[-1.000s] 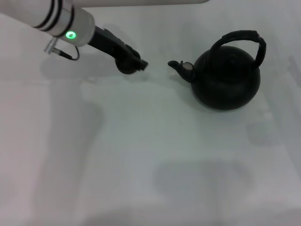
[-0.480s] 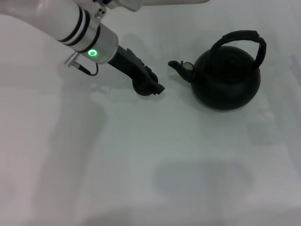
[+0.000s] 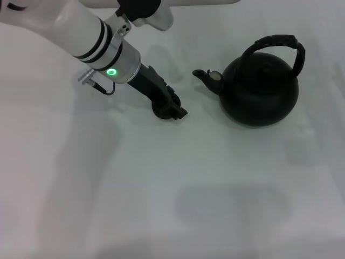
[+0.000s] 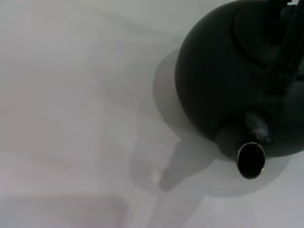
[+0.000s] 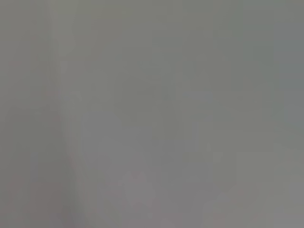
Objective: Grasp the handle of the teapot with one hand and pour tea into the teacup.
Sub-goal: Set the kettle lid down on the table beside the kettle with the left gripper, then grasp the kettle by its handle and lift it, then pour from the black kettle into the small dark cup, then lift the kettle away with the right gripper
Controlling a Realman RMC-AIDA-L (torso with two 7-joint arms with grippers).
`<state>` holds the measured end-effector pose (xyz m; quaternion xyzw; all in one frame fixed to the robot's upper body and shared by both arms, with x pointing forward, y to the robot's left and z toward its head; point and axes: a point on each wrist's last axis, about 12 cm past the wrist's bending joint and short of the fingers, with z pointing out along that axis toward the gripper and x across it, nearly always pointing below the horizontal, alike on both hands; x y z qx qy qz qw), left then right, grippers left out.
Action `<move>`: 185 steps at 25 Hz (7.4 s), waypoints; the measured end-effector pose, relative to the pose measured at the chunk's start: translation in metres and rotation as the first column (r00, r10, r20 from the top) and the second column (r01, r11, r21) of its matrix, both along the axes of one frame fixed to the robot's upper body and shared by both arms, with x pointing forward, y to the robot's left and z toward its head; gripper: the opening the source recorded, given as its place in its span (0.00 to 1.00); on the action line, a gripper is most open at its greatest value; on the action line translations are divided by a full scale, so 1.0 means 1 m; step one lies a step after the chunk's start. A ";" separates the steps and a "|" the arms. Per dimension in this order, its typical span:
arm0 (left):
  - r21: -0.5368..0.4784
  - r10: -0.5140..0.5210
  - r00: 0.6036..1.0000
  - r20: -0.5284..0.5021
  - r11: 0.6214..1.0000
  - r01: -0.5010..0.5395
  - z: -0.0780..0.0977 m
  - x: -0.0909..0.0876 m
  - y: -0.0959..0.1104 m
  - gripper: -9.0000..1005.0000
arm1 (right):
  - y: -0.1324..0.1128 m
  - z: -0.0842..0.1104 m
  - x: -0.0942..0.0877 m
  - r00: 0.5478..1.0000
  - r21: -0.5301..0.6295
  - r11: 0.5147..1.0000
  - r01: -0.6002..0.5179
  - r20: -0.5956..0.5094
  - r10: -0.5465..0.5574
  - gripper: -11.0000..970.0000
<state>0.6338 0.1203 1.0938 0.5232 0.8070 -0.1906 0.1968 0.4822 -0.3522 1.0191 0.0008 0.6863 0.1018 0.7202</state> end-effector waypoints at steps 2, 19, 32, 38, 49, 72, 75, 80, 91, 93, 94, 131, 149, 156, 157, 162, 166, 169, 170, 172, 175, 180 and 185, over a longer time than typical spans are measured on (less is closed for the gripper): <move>0.000 0.001 1.000 0.001 1.000 -0.001 0.000 0.000 0.000 0.68 | 0.000 0.000 0.000 1.000 0.000 1.000 -0.001 0.000 0.001 0.89; 0.007 0.022 1.000 0.008 1.000 -0.022 -0.002 0.001 0.001 0.70 | 0.002 -0.001 -0.003 1.000 0.006 1.000 -0.012 -0.003 0.012 0.89; 0.008 0.037 0.999 -0.003 0.999 -0.037 -0.005 -0.001 0.004 0.71 | 0.003 -0.002 -0.003 1.000 0.005 1.000 -0.016 -0.003 0.016 0.89; -0.001 0.041 0.999 0.004 0.999 -0.041 -0.002 0.002 0.003 0.85 | 0.003 -0.001 -0.003 1.000 0.005 1.000 -0.017 -0.002 0.017 0.89; -0.090 0.068 0.997 0.041 0.994 -0.064 0.007 0.010 0.003 0.88 | 0.002 -0.002 -0.004 1.000 0.005 1.000 -0.014 -0.003 0.014 0.89; -0.609 0.442 0.875 0.196 0.755 -0.245 -0.005 -0.008 0.104 0.88 | 0.002 0.007 -0.001 0.998 0.019 1.000 -0.020 0.053 0.019 0.89; -0.704 0.531 0.815 0.232 0.670 -0.236 -0.010 -0.023 0.124 0.88 | 0.002 0.012 -0.001 0.996 0.061 0.997 -0.036 0.087 0.031 0.88; -0.796 0.668 0.697 0.260 0.557 -0.237 -0.026 -0.052 0.146 0.88 | 0.001 0.018 -0.001 0.992 0.154 0.985 -0.077 0.113 0.060 0.88; -0.867 0.891 0.355 0.281 0.395 -0.303 -0.058 -0.099 0.159 0.88 | 0.014 0.013 -0.015 0.935 0.161 0.922 -0.352 0.021 0.354 0.88; -0.866 0.896 0.347 0.279 0.390 -0.312 -0.061 -0.103 0.157 0.88 | 0.016 0.004 -0.017 0.940 0.161 0.930 -0.331 -0.037 0.340 0.88; -0.866 0.898 0.343 0.275 0.386 -0.318 -0.062 -0.104 0.157 0.88 | 0.016 0.004 -0.017 0.940 0.161 0.930 -0.331 -0.037 0.340 0.88; -0.857 0.921 0.317 0.224 0.342 -0.387 -0.073 -0.116 0.161 0.88 | 0.054 -0.009 0.017 0.911 0.106 0.928 -0.357 -0.183 0.371 0.61; -0.855 0.923 0.314 0.221 0.339 -0.392 -0.075 -0.118 0.162 0.88 | 0.060 -0.002 0.024 0.907 0.101 0.918 -0.384 -0.144 0.395 0.23; -0.856 0.924 0.317 0.213 0.333 -0.396 -0.076 -0.120 0.161 0.88 | 0.072 0.011 0.036 0.895 0.078 0.899 -0.431 -0.091 0.437 0.21; -0.856 0.924 0.318 0.211 0.332 -0.396 -0.077 -0.121 0.160 0.88 | 0.075 0.013 0.039 0.891 0.072 0.895 -0.441 -0.085 0.446 0.21; -0.855 0.925 0.317 0.209 0.330 -0.399 -0.077 -0.122 0.161 0.88 | 0.090 0.020 0.051 0.867 0.001 0.869 -0.495 -0.066 0.494 0.21; -0.855 0.925 0.319 0.208 0.331 -0.400 -0.078 -0.123 0.161 0.88 | 0.102 0.027 0.063 0.853 -0.063 0.851 -0.522 -0.049 0.520 0.21; -0.855 0.926 0.321 0.200 0.325 -0.405 -0.079 -0.124 0.159 0.88 | 0.107 0.031 0.070 0.847 -0.090 0.842 -0.532 -0.045 0.530 0.21; -0.854 0.926 0.321 0.197 0.323 -0.408 -0.079 -0.124 0.159 0.88 | 0.108 0.032 0.072 0.846 -0.098 0.841 -0.533 -0.043 0.531 0.21; -0.851 0.926 0.322 0.195 0.323 -0.414 -0.080 -0.124 0.158 0.88 | 0.111 0.034 0.075 0.844 -0.118 0.836 -0.535 -0.035 0.535 0.21; -0.848 0.927 0.325 0.187 0.319 -0.422 -0.081 -0.124 0.157 0.88 | 0.118 0.037 0.077 0.829 -0.174 0.814 -0.554 -0.023 0.559 0.20; -0.847 0.928 0.327 0.182 0.316 -0.428 -0.082 -0.124 0.155 0.88 | 0.125 0.041 0.082 0.820 -0.217 0.799 -0.561 -0.016 0.572 0.20; -0.842 0.927 0.331 0.175 0.315 -0.438 -0.083 -0.124 0.153 0.88 | 0.129 0.043 0.086 0.822 -0.265 0.791 -0.552 -0.013 0.569 0.19</move>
